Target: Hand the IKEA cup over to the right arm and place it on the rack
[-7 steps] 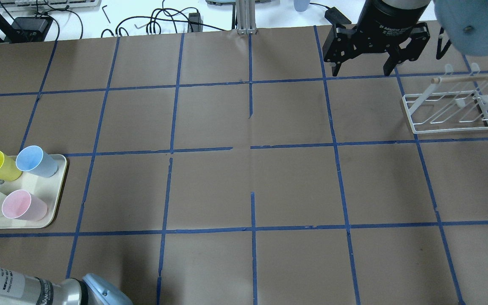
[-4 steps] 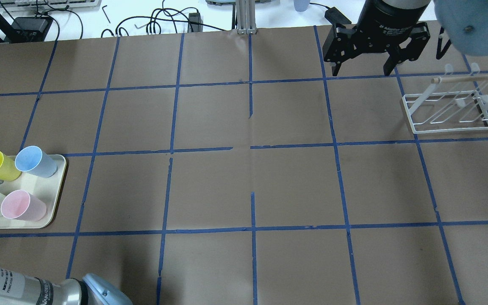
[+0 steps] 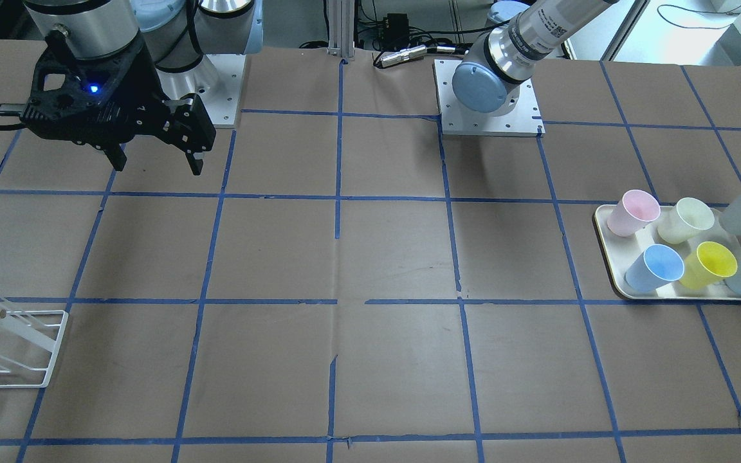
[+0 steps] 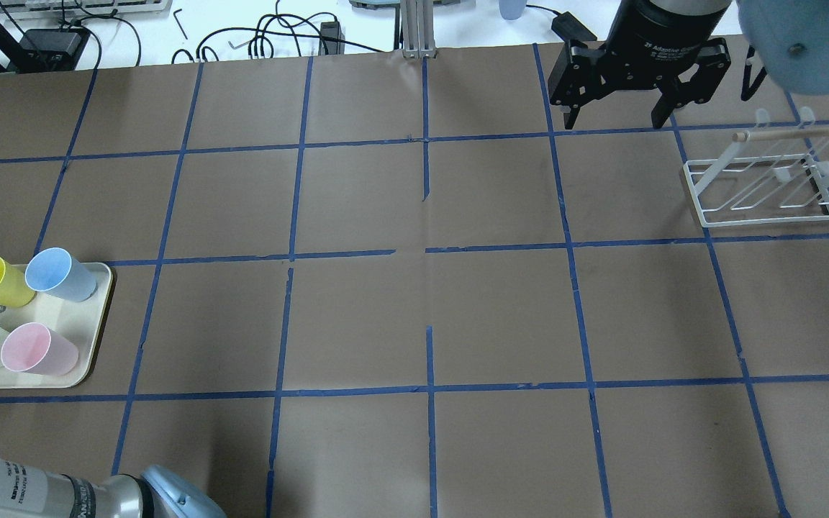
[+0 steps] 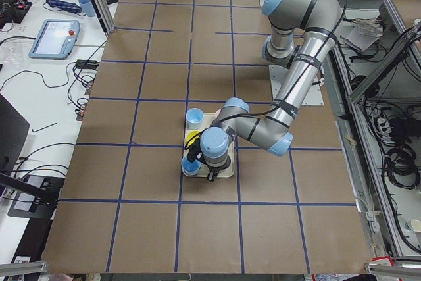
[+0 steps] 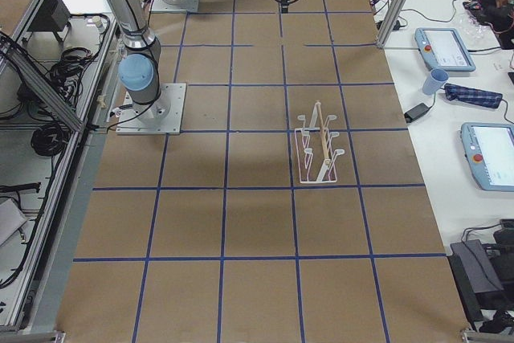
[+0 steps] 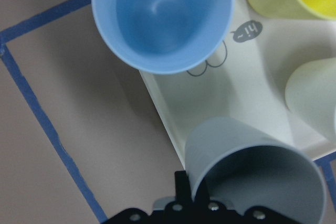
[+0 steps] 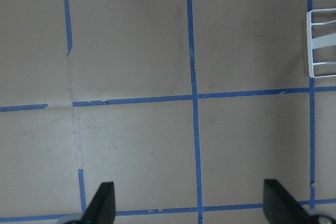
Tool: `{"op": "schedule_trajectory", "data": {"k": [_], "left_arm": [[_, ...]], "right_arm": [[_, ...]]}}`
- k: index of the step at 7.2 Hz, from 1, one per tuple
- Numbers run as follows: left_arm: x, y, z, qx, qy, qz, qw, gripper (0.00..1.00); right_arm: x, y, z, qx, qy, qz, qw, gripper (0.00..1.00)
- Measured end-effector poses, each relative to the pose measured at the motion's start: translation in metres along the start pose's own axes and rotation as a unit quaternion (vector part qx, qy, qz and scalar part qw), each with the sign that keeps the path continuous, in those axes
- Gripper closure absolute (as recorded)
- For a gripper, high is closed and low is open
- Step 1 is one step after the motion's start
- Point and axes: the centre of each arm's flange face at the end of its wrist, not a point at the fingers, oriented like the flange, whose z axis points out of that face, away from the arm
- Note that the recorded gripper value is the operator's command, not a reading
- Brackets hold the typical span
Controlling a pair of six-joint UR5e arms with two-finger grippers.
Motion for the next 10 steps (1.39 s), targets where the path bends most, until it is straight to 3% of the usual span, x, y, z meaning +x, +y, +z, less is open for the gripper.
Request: {"op": "schedule_trajectory", "data": {"k": [3, 5, 8, 10], "left_arm": [[0.025, -0.052, -0.106, 0.014, 0.018, 0.04, 0.9989, 1.0], [0.082, -0.103, -0.158, 0.058, 0.063, 0.046, 0.9952, 1.0], [0.196, -0.204, -0.174, 0.104, 0.172, 0.007, 0.9796, 1.0], [0.266, -0.253, -0.152, 0.135, 0.268, -0.041, 0.9529, 1.0]], "right_arm": [[0.0, 0.0, 0.0, 0.0, 0.0, 0.0, 1.0, 0.0], [0.0, 0.0, 0.0, 0.0, 0.0, -0.001, 1.0, 0.0], [0.001, 0.0, 0.0, 0.0, 0.0, -0.001, 1.0, 0.0], [0.009, -0.003, -0.001, -0.002, -0.004, 0.008, 1.0, 0.0]]}}
